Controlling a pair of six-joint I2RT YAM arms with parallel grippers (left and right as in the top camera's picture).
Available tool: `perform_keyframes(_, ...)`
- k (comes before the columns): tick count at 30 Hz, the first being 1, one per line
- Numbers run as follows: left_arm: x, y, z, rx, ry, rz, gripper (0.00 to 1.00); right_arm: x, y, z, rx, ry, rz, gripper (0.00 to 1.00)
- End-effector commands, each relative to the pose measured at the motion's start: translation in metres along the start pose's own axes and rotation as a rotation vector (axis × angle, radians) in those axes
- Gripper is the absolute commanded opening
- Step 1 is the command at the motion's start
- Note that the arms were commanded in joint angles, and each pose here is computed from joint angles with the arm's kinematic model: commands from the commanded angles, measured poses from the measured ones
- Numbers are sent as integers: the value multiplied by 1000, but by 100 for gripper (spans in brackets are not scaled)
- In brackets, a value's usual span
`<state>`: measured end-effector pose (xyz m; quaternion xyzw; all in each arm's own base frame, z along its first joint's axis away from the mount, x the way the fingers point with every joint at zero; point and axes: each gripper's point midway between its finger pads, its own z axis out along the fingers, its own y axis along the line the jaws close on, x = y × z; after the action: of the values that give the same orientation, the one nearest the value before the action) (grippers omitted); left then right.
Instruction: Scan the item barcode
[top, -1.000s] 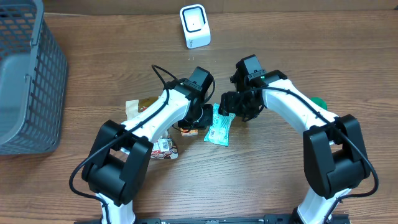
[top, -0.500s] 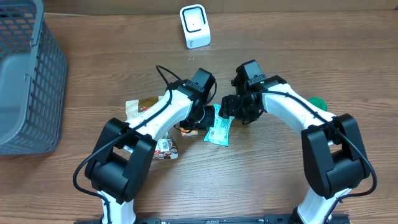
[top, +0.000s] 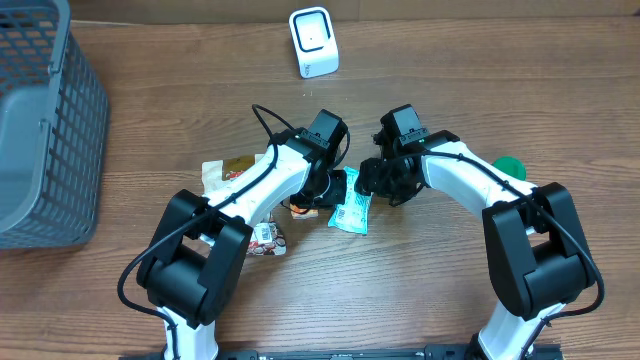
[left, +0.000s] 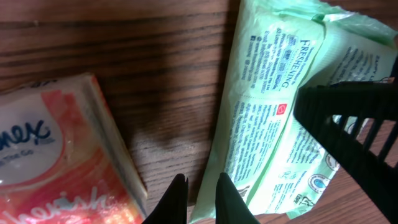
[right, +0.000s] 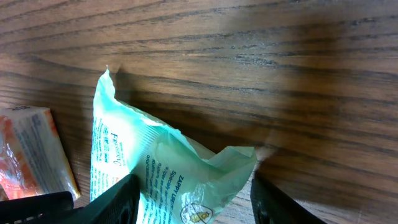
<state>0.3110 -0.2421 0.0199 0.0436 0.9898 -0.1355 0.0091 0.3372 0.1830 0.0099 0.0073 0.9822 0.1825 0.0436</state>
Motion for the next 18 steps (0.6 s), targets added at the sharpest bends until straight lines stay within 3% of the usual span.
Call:
perform_keyframes(1, 5, 0, 12, -2, 31, 19, 9, 0, 0, -6, 0, -21, 1, 57)
perform_keyframes(11, 7, 4, 21, -15, 54, 13, 6, 3, -3, -1, -2, -25, 0, 57)
perform_keyframes(18, -18, 1, -18, -13, 40, -25, 5, 1, 3, -1, -36, -27, -5, 62)
